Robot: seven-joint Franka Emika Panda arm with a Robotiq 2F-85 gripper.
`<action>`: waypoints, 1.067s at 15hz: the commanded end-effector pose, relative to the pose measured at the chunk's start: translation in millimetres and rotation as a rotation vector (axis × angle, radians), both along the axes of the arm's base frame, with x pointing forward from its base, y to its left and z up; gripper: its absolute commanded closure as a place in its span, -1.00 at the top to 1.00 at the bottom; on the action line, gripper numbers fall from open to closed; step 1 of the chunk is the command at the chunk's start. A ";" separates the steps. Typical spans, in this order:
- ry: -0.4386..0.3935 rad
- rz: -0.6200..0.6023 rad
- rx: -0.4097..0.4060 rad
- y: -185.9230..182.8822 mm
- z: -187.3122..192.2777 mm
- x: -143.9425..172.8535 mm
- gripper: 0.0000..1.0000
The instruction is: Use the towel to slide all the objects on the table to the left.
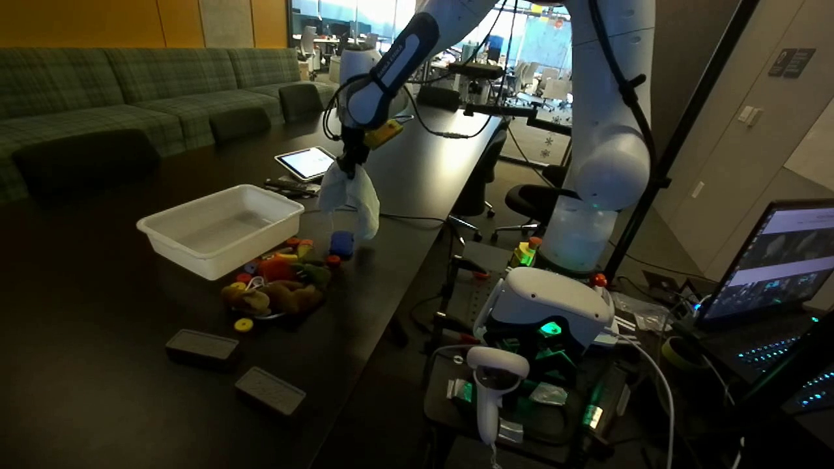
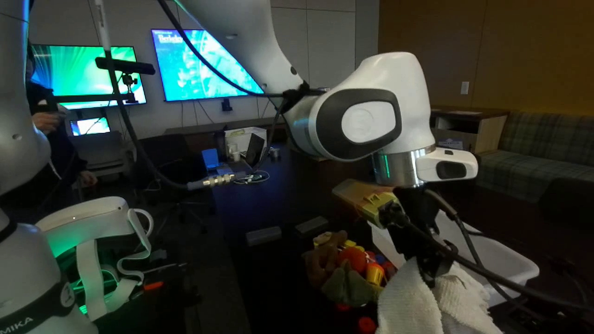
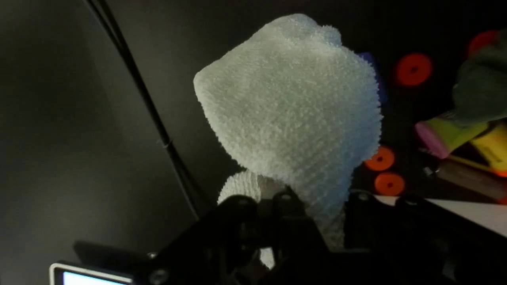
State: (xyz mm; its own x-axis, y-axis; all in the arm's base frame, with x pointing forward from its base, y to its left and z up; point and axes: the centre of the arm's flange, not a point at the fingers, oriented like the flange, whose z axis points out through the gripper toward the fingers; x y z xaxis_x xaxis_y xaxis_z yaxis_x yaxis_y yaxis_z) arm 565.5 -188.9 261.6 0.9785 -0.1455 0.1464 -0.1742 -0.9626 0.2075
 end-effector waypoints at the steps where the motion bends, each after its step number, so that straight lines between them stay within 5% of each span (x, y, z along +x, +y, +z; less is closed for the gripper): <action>1: -0.083 -0.069 -0.163 -29.8 -65.7 39.1 -0.69; 5: -0.086 -0.073 -0.301 -71.3 -135.6 68.3 -0.68; 9: -0.057 -0.039 -0.344 -88.3 -194.5 93.6 -0.68; 16: -0.023 0.049 -0.317 -45.0 -237.7 110.7 -0.69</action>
